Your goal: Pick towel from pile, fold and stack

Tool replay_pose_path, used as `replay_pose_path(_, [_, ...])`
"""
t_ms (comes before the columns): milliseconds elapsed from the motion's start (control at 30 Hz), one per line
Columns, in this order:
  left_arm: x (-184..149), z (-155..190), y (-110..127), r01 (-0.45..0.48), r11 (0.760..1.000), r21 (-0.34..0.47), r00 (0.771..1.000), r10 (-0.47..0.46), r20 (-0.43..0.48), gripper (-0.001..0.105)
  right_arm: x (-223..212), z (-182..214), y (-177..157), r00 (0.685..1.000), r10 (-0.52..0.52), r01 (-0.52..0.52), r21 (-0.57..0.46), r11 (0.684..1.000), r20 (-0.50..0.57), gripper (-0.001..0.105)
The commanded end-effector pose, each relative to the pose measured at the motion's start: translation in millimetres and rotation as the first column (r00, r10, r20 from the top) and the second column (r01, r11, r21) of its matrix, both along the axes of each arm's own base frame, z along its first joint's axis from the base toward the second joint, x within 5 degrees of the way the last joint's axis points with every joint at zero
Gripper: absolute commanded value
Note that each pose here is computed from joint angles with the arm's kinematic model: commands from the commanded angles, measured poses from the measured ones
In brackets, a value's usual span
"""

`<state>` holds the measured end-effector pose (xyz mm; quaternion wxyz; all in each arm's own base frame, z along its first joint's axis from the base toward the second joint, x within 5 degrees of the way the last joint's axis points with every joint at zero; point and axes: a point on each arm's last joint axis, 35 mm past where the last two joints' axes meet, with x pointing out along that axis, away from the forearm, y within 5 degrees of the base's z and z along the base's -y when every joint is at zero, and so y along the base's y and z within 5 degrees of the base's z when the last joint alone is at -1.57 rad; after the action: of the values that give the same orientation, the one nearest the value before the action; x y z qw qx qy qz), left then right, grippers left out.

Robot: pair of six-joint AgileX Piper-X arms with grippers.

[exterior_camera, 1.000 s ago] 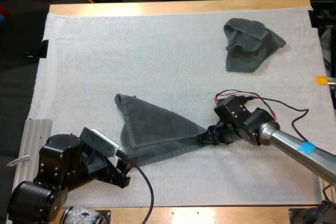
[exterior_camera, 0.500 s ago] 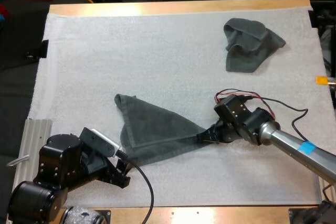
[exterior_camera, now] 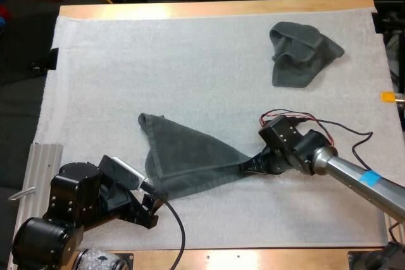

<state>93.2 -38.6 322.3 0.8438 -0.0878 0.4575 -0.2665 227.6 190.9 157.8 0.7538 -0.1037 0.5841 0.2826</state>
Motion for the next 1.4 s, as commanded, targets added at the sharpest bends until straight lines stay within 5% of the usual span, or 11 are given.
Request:
replay_pose_path(0, [0,1,0,-0.003,1.0,-0.012,1.0,0.002,-0.005,0.069,1,2,-1,1.0,0.006,-0.006,0.0,1.0,0.005,0.03])
replay_pose_path(100, [0,1,0,-0.003,1.0,-0.012,1.0,0.002,-0.005,0.069,2,2,0,1.0,0.006,-0.006,0.008,1.0,0.016,0.051])
replay_pose_path(467, [0,1,-1,-0.003,1.0,-0.013,1.0,0.002,-0.001,0.069,5,-9,3,1.0,0.003,-0.003,-0.004,1.0,-0.003,0.046])
replay_pose_path(667, [1,1,-1,-0.002,1.0,-0.014,1.0,0.002,0.001,0.069,5,-11,3,1.0,0.004,-0.004,-0.005,1.0,-0.009,0.008])
replay_pose_path(900, [2,-2,0,-0.06,0.998,-0.008,0.998,0.059,-0.028,0.069,5,-14,3,1.0,0.01,-0.01,0.003,1.0,-0.028,0.001])
replay_pose_path(1100, [16,-28,-1,-0.178,0.982,0.058,0.967,0.186,-0.176,0.069,3,-14,2,0.999,0.007,-0.007,-0.007,1.0,-0.042,0.001])
replay_pose_path(1367, [48,-69,-9,-0.174,0.972,0.161,0.883,0.226,-0.411,0.069,0,-15,0,0.998,0.008,-0.01,-0.03,0.999,-0.07,0.001])
